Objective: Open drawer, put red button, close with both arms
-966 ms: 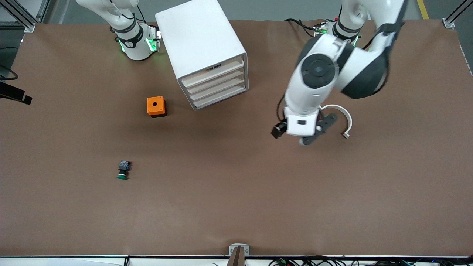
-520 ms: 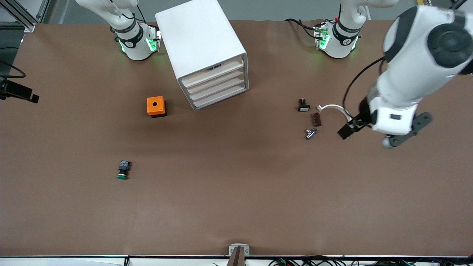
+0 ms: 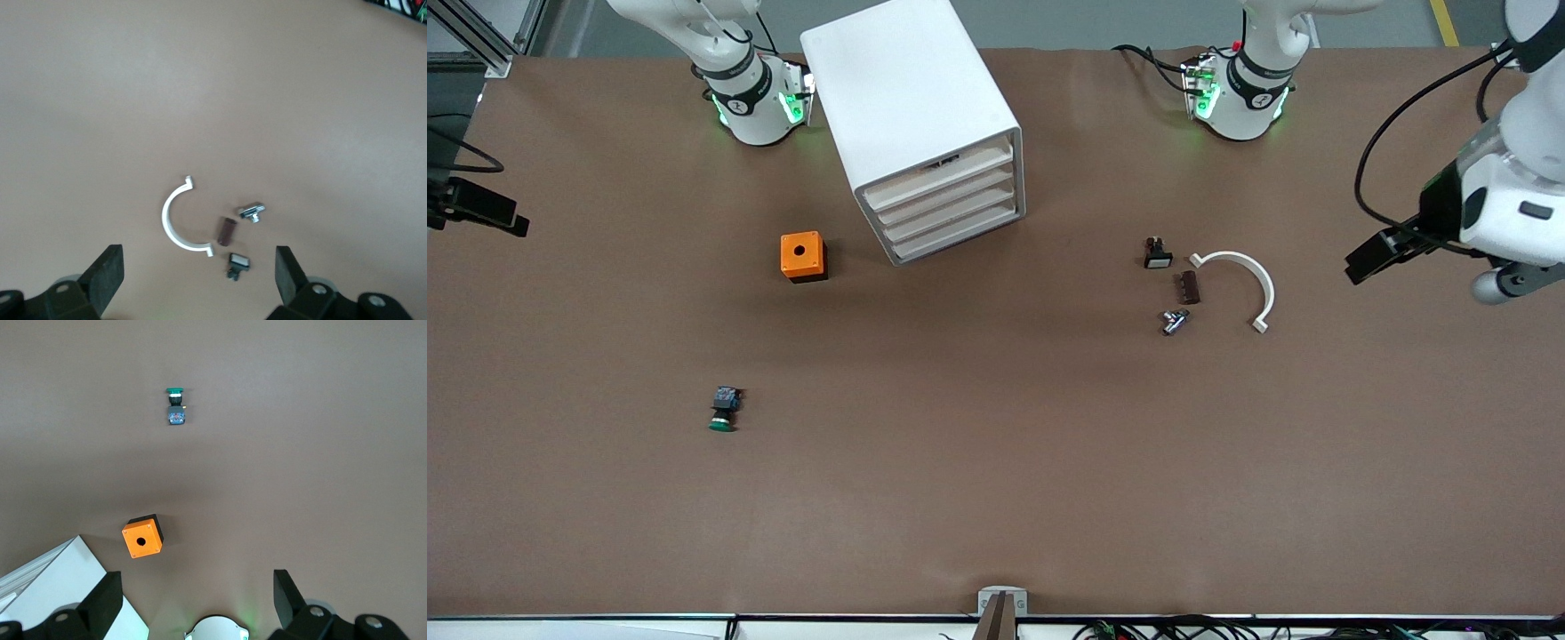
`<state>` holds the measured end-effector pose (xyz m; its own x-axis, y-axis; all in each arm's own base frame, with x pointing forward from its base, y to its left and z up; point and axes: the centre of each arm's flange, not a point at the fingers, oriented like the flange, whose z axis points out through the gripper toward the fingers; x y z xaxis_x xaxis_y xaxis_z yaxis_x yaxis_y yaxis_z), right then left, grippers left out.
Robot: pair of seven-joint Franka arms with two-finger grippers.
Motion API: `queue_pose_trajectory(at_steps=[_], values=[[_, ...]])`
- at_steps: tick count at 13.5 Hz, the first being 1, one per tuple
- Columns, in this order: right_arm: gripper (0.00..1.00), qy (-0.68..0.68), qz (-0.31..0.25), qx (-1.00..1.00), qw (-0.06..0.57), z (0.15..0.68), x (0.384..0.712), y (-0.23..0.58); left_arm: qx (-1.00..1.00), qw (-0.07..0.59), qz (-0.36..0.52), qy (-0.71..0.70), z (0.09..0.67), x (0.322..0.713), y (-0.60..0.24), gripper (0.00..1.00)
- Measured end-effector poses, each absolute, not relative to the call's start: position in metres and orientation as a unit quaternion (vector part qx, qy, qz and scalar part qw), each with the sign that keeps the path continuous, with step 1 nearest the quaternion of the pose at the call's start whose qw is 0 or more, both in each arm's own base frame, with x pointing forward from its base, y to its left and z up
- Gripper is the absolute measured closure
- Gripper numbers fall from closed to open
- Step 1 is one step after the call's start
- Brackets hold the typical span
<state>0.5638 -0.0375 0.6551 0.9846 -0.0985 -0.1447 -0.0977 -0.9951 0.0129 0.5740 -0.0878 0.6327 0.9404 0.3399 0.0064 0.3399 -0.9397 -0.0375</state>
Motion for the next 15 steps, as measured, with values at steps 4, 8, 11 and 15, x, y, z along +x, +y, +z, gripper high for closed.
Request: queue_pose_trajectory(at_steps=[4, 8, 11, 15], values=[[0.0, -0.049, -0.055, 0.997, -0.002, 0.657, 0.543, -0.039, -0.995, 0.024, 0.009, -0.096, 0.648, 0.55, -0.055, 0.0], [0.0, -0.048, -0.044, 0.998, -0.005, 0.661, 0.526, -0.039, -0.998, 0.031, 0.015, -0.054, 0.651, 0.518, -0.056, 0.0], [0.0, -0.049, -0.037, 0.998, -0.006, 0.659, 0.528, -0.038, -0.998, 0.034, 0.018, -0.04, 0.651, 0.5, -0.058, 0.0], [0.0, -0.043, -0.021, 0.999, -0.006, 0.661, 0.532, -0.03, -0.999, 0.033, 0.021, -0.026, 0.649, 0.494, -0.06, 0.0]])
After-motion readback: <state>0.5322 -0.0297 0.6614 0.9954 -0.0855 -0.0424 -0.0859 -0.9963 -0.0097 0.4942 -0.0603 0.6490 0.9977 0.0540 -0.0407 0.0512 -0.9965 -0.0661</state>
